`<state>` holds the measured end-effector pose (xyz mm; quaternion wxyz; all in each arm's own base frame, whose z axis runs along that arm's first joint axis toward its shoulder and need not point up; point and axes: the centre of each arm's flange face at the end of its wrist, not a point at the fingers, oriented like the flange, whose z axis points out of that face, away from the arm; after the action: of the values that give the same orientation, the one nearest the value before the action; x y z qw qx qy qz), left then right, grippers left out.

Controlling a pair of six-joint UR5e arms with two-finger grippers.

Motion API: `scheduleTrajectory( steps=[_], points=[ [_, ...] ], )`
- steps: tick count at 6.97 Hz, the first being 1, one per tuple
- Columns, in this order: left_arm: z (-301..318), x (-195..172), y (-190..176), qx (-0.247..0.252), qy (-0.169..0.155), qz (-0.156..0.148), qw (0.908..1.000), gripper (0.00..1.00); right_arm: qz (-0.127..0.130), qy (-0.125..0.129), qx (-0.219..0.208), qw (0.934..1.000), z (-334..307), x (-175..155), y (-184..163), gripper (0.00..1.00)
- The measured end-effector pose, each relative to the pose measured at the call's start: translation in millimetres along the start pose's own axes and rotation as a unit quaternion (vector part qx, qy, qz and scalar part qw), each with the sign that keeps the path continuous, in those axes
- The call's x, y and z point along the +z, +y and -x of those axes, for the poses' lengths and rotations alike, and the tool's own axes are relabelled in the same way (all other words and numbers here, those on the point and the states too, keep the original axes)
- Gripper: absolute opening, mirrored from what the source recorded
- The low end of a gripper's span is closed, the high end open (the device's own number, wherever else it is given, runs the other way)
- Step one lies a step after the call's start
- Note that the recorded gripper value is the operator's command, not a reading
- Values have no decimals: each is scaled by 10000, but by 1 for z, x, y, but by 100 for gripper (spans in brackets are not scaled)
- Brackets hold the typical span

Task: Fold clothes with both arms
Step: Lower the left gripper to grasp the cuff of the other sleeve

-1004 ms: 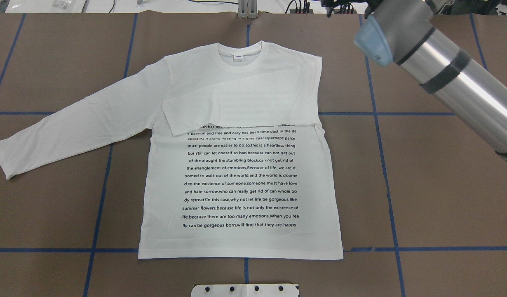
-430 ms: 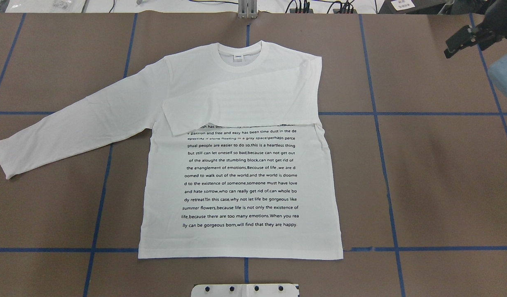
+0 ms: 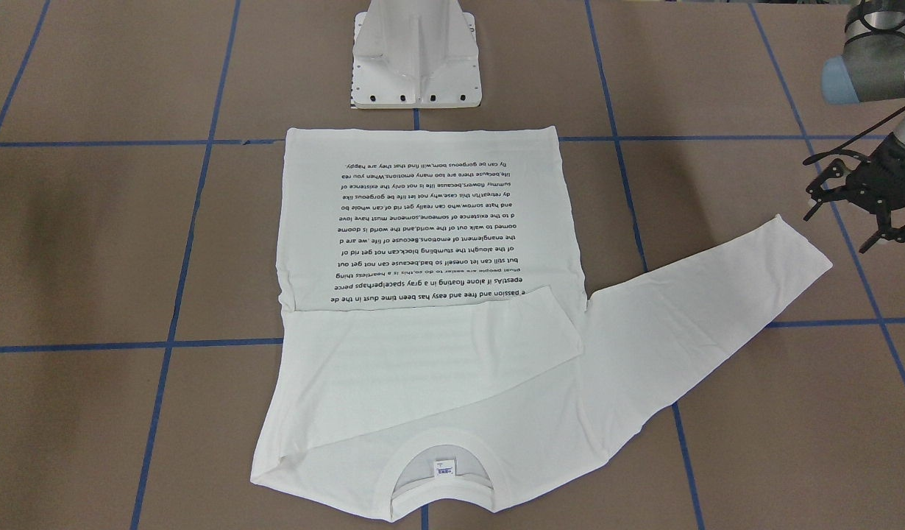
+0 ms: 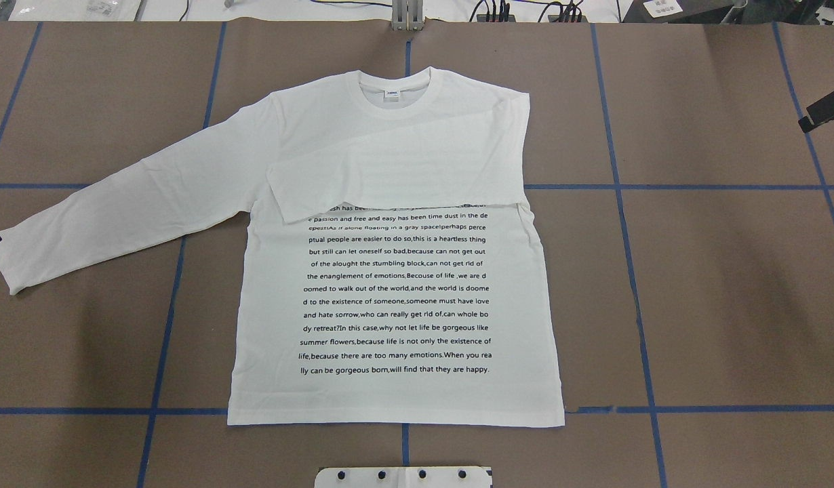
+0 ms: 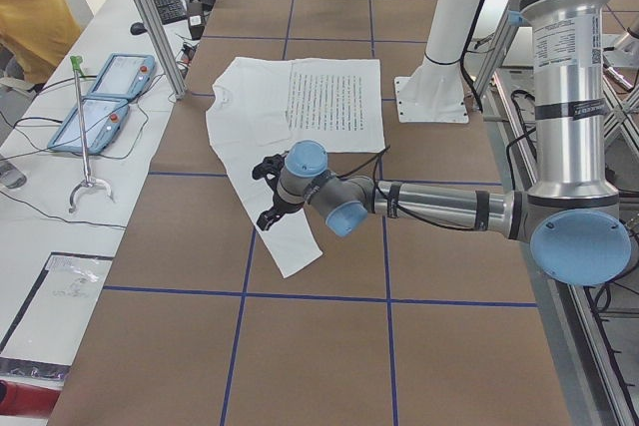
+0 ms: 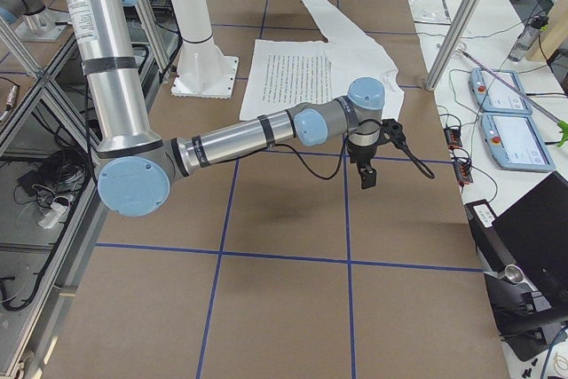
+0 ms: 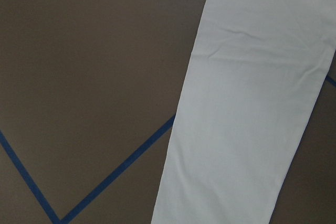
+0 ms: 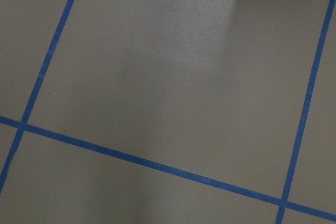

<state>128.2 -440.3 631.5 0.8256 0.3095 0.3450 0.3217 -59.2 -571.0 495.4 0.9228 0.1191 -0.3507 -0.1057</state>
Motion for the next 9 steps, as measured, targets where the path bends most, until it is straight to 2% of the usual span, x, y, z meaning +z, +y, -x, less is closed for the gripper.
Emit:
scheduleTrajectory(
  steps=[3,5,6,7,8,9],
  points=[
    [-38,32,40,301,394,231,9985,100,3,0,0,10000,-5,1,8,100],
    [-46,39,56,348,492,333,9976,97,4,7,17,10000,-7,1,11,100],
    [-49,41,59,377,520,335,9974,81,-3,10,13,10000,-8,0,14,100],
    [-50,42,60,407,539,314,9972,70,-5,12,16,10000,-9,0,17,100],
    [-51,43,61,418,550,310,9971,65,1,11,23,10000,-10,1,20,100],
    [-52,44,60,430,561,301,9970,65,5,10,28,10000,-10,1,21,100]
  ],
)
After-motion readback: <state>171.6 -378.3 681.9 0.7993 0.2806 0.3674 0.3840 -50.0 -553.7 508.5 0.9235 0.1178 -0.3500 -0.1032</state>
